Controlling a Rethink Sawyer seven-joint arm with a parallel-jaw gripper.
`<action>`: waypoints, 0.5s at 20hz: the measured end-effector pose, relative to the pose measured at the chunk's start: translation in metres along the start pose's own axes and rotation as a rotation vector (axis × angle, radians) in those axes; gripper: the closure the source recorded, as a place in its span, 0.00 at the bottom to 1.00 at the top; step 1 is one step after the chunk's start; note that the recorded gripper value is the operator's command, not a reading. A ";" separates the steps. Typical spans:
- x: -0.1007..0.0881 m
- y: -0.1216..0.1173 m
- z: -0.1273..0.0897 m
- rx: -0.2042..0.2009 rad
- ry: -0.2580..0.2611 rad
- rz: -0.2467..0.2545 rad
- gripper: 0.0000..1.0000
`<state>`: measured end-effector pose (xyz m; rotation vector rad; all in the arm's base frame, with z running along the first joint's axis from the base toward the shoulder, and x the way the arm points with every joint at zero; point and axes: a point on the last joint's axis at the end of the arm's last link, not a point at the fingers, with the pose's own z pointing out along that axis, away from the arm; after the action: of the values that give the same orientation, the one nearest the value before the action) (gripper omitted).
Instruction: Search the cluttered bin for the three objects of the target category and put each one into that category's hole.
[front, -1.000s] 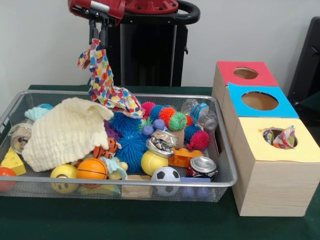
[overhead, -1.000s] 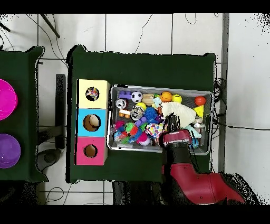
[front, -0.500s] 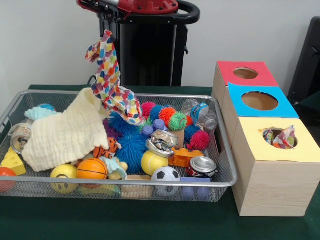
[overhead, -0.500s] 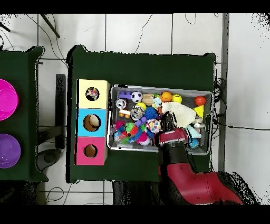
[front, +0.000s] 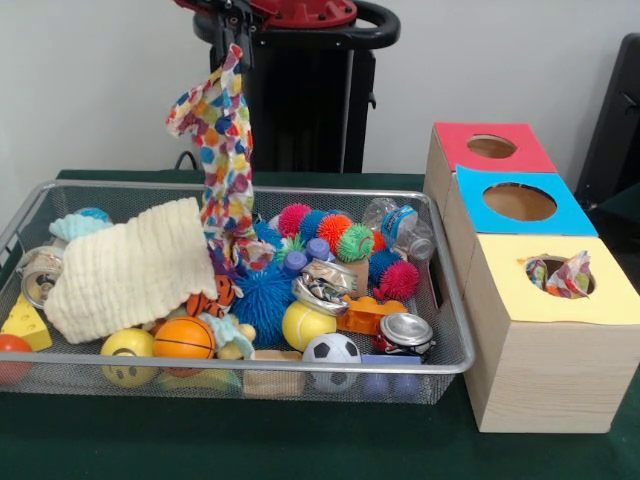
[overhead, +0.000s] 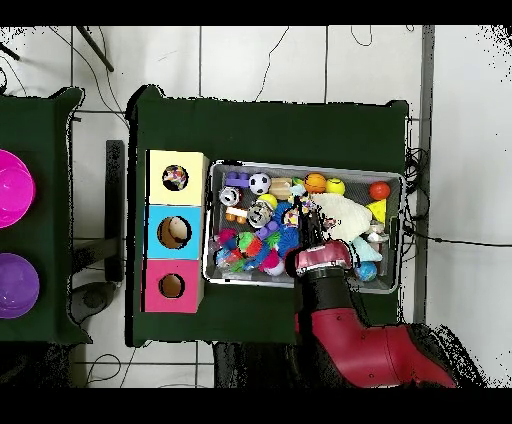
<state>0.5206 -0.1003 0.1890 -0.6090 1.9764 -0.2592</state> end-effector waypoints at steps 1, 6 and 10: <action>-0.002 -0.001 0.000 0.002 -0.002 -0.002 1.00; -0.018 -0.006 -0.002 0.000 0.008 -0.036 1.00; -0.035 -0.015 -0.001 0.000 0.079 -0.061 1.00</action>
<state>0.5374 -0.0952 0.2233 -0.6691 2.0355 -0.3251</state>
